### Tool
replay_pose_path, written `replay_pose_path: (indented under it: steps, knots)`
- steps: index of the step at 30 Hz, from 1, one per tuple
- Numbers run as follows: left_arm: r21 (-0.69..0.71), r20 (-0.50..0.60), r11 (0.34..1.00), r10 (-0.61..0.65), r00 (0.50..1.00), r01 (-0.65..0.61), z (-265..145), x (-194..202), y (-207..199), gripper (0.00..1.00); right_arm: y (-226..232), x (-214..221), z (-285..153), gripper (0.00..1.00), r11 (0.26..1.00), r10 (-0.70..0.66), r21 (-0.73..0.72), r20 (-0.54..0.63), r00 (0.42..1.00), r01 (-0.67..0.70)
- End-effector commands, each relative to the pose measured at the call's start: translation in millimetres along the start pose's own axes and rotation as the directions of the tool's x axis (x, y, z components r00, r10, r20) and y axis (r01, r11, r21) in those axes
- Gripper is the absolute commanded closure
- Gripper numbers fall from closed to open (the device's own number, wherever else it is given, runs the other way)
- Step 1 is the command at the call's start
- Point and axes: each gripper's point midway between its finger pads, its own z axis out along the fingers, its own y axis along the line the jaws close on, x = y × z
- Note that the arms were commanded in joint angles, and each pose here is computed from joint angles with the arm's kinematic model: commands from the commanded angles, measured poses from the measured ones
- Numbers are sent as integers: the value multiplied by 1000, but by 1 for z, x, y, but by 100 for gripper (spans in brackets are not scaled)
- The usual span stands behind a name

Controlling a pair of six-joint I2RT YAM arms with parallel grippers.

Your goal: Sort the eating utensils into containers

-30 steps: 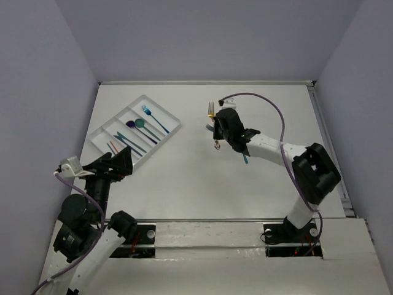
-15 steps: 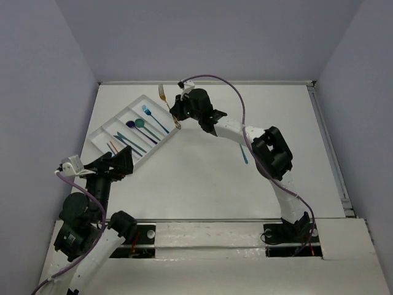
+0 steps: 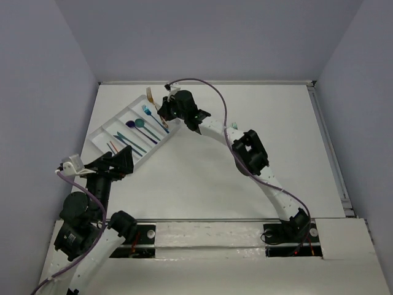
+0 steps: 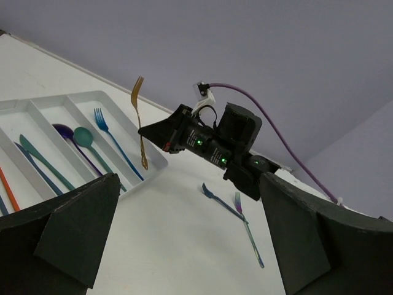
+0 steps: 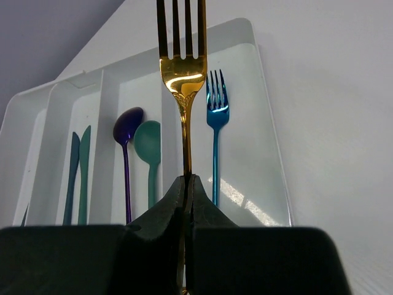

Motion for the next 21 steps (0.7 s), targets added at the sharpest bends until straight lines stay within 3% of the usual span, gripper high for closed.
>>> replay_pose_path:
  steps: [1, 5, 13, 20, 21]
  knots:
    - [11, 14, 1000, 7, 1000, -7, 4, -2, -3, 1, 11, -14, 6, 100, 1000, -5, -6, 41, 999, 6]
    - [13, 17, 1000, 3, 1000, -3, 3, -3, -4, 1, 4, 0, 9, 94, 1000, -25, 5, 14, 1000, 25]
    - [15, 15, 1000, 3, 1000, -3, 3, -2, -4, 1, 17, -12, 2, 51, 999, -35, -14, 29, 999, 35]
    - [11, 23, 1000, 1, 1000, -1, 3, -4, -3, 1, 25, -43, -22, 49, 999, -47, 6, 93, 995, 47]
    - [11, 22, 1000, 2, 1000, -2, 3, -4, -3, 1, 30, -70, -36, 49, 999, -52, 24, 142, 989, 49]
